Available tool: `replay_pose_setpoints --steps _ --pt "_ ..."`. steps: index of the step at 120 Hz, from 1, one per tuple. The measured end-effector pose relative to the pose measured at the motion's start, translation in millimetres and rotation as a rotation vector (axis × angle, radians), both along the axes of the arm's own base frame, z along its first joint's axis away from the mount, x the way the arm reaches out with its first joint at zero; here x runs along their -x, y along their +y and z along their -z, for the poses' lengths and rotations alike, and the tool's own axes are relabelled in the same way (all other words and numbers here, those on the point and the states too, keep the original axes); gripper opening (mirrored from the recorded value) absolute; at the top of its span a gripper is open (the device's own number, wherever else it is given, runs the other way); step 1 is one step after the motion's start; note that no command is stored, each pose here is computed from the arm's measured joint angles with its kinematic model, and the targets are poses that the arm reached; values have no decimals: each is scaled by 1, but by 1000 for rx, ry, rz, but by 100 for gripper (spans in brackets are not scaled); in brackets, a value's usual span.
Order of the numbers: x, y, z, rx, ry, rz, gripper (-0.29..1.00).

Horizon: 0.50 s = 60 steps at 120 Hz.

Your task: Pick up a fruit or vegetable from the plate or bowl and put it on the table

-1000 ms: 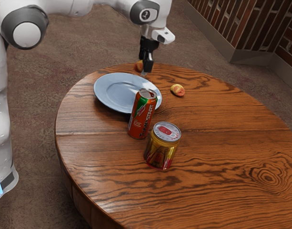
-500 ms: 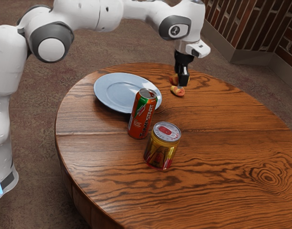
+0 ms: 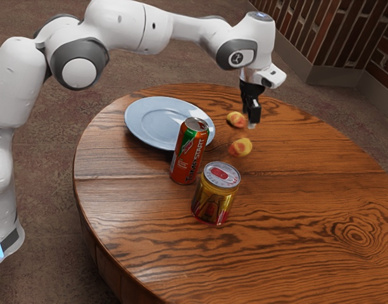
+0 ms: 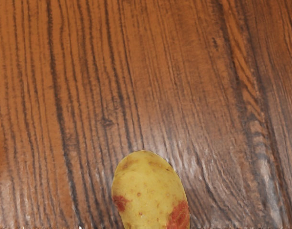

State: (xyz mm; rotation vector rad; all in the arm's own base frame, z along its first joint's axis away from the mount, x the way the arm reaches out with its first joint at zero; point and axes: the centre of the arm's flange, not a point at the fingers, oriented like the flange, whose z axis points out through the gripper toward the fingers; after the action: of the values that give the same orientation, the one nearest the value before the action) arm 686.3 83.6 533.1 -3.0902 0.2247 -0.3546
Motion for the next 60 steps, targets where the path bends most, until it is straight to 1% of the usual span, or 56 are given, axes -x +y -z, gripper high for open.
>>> replay_pose_setpoints --steps 13,31,49,60 --pt "2 2 -2 -4 5 -4 65" --pt "9 5 -11 1 23 -14 68" --pt "54 -1 -86 16 33 -3 70" --pt "72 -2 -99 38 78 15 70"
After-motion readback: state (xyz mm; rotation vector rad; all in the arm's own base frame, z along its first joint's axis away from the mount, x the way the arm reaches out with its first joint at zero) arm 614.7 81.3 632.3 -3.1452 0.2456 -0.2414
